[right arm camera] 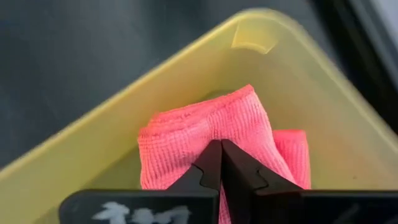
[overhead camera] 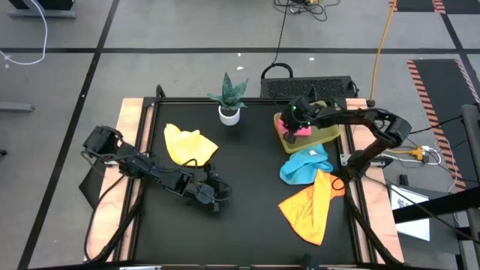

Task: Fold microfiber towels
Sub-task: Put the folded pink microfiber cloth into the yellow bin

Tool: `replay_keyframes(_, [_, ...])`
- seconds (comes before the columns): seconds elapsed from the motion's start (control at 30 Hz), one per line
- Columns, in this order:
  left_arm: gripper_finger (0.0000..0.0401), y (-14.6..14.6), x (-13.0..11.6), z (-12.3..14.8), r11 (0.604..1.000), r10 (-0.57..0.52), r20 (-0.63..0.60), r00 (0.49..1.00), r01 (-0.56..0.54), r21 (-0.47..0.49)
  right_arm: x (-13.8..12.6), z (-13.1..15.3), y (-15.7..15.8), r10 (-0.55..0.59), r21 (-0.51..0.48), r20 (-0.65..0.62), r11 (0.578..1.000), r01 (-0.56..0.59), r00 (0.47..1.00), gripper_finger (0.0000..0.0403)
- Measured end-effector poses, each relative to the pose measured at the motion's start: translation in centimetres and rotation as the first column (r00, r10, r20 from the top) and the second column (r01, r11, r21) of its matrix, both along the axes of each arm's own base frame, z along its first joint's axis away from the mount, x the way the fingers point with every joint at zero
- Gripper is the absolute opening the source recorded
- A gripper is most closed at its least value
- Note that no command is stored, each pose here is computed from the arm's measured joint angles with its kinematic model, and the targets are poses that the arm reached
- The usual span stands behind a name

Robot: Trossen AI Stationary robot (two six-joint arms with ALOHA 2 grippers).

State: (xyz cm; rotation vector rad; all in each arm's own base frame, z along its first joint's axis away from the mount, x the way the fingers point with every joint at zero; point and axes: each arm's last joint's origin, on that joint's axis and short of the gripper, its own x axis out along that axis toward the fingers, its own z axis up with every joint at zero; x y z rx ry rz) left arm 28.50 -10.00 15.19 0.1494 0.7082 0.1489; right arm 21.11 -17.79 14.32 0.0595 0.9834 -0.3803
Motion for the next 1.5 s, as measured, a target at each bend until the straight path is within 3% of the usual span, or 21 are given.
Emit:
replay_keyframes(0.17, [0.0016, 0.0, 0.0, 0.0, 1.000, -0.002, -0.001, 1.000, 0.002, 0.002, -0.9, 2.6, 0.8, -0.024, -0.018, 0.044, 1.000, 0.025, 0.999, 0.0006])
replay_keyframes(0.27, [0.0005, 0.0, 0.0, 0.0, 1.000, -0.004, -0.001, 1.000, 0.004, 0.005, -2.0, 4.2, 1.7, -0.113, 0.033, 0.062, 0.993, 0.111, 0.992, 0.0010])
replay_keyframes(0.4, [0.0009, 0.0, 0.0, 0.0, 1.000, -0.004, -0.001, 1.000, 0.004, 0.005, -3.9, 5.3, 3.2, -0.218, 0.108, -0.015, 0.970, 0.218, 0.976, 0.0010])
replay_keyframes(0.53, [0.0020, 0.0, 0.0, 0.0, 1.000, -0.002, -0.001, 1.000, 0.002, 0.006, -4.8, 4.7, 3.8, -0.232, 0.200, -0.110, 0.947, 0.250, 0.967, 0.0003])
replay_keyframes(0.73, [0.0004, 0.1, 0.0, 0.0, 1.000, -0.002, 0.000, 1.000, 0.002, 0.007, -4.6, 2.1, 2.7, -0.254, 0.252, -0.236, 0.916, 0.312, 0.938, 0.0001])
replay_keyframes(0.9, [0.0017, 0.1, 0.0, 0.0, 1.000, -0.001, 0.000, 1.000, 0.001, 0.007, -4.4, 0.3, 1.1, -0.330, 0.112, -0.322, 0.917, 0.382, 0.887, 0.0000])
replay_keyframes(1.07, [0.0020, 0.1, 0.0, 0.0, 1.000, -0.009, -0.003, 1.000, 0.009, 0.016, -3.5, 0.8, 0.2, -0.395, 0.035, -0.192, 0.912, 0.409, 0.898, 0.0000])
replay_keyframes(1.27, [0.0003, 0.1, 0.0, 0.0, 1.000, -0.007, -0.002, 1.000, 0.007, 0.013, -3.6, 0.8, 0.2, -0.418, 0.035, -0.194, 0.901, 0.432, 0.888, 0.0000])
replay_keyframes(1.5, [0.0022, 0.1, 0.0, 0.0, 1.000, -0.001, -0.001, 1.000, 0.001, 0.007, -3.8, 2.1, 1.4, -0.391, 0.101, -0.166, 0.907, 0.410, 0.905, 0.0000])
